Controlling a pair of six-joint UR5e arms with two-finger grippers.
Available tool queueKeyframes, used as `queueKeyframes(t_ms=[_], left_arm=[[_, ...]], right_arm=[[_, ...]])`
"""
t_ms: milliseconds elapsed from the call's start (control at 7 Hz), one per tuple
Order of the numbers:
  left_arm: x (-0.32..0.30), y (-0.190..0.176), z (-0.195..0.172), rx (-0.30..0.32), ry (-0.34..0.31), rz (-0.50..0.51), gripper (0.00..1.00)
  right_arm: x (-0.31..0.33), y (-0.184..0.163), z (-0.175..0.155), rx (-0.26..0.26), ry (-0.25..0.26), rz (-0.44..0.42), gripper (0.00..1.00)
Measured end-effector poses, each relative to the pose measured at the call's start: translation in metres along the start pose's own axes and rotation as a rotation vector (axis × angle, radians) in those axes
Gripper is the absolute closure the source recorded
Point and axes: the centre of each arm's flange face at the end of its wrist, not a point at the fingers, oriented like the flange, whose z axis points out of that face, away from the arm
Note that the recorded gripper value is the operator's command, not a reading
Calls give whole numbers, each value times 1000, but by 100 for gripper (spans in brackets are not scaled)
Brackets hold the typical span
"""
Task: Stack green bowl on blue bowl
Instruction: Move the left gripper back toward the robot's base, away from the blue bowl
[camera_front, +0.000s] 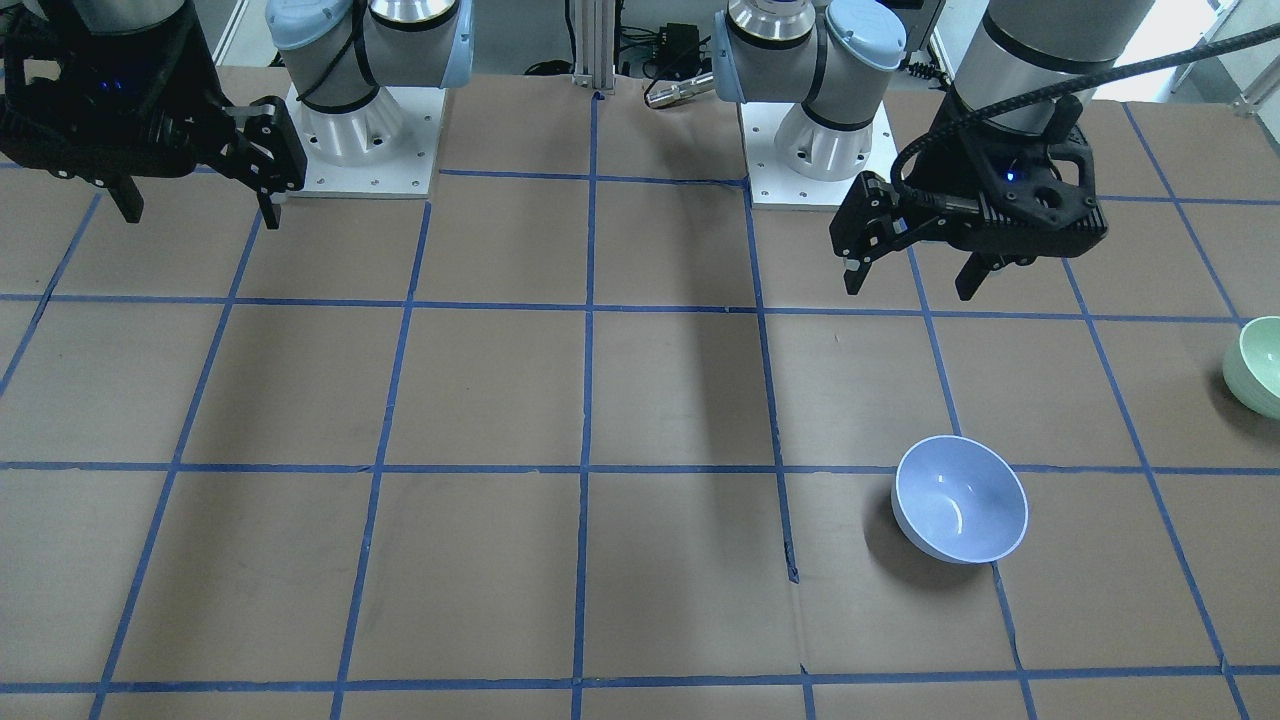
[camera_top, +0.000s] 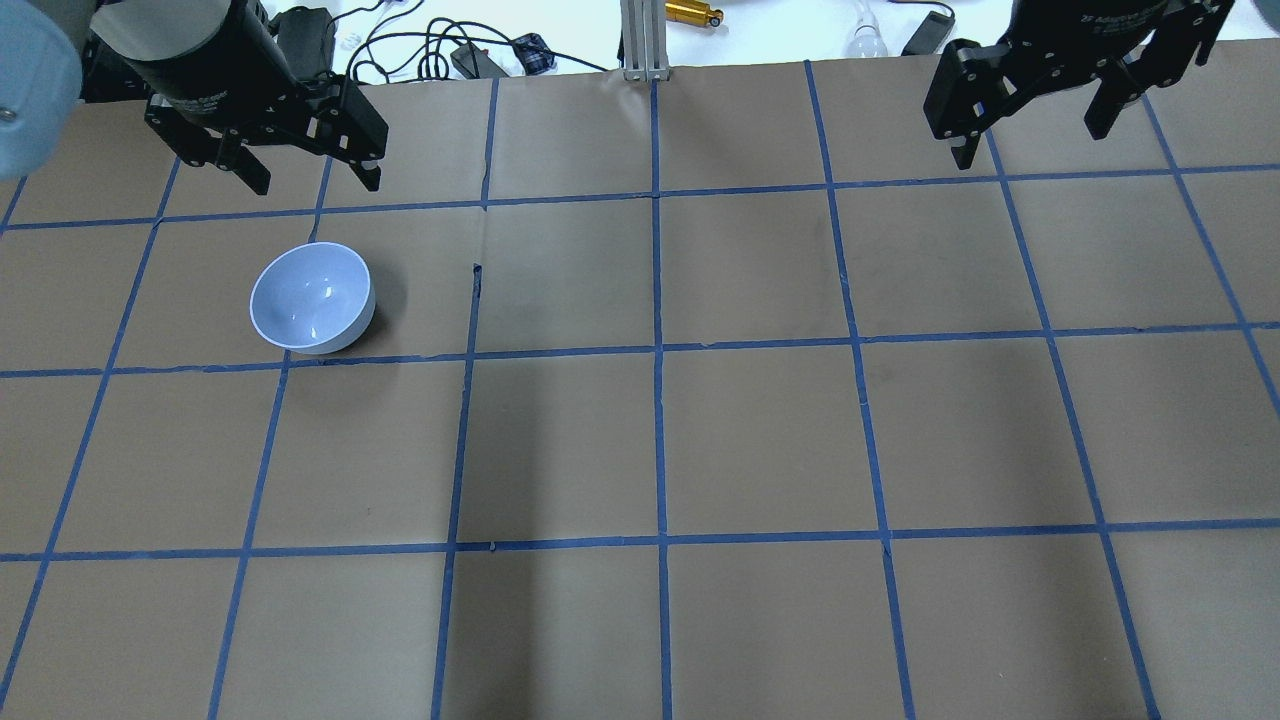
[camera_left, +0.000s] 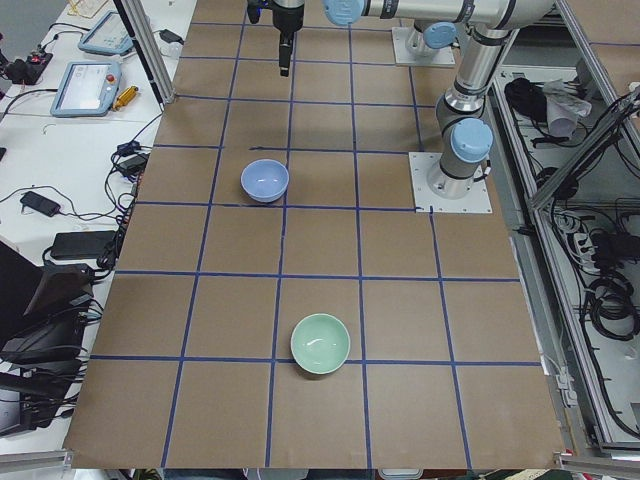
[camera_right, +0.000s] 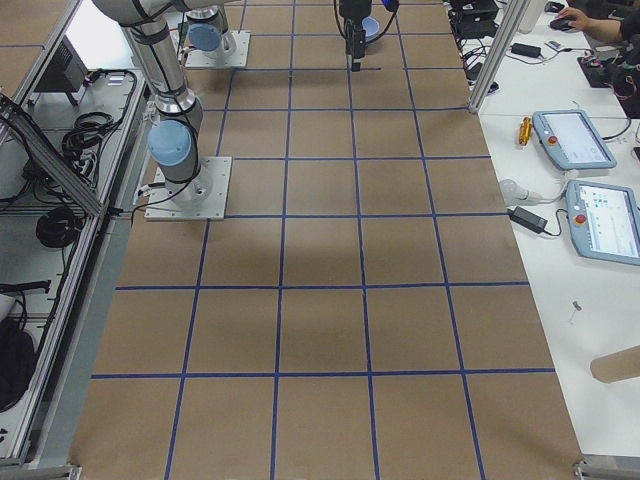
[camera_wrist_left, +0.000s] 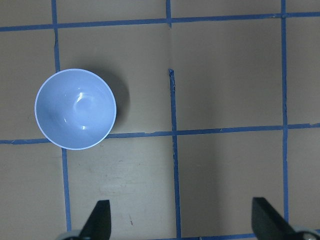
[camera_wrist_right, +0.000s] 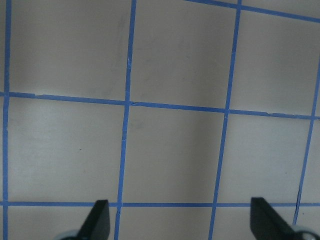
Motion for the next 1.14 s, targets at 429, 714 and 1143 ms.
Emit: queueKeyframes(t_ms=[429, 714, 1143], left_arm=[[-3, 2, -5, 10, 4, 4, 0], [-10, 2, -1, -2, 2, 27, 0], [-77, -3, 5, -15, -7, 101, 0]], right_arm=[[0, 0, 0, 0, 0, 0, 0], [0, 0, 0, 0, 1, 0, 0], [0, 0, 0, 0, 0, 0, 0]])
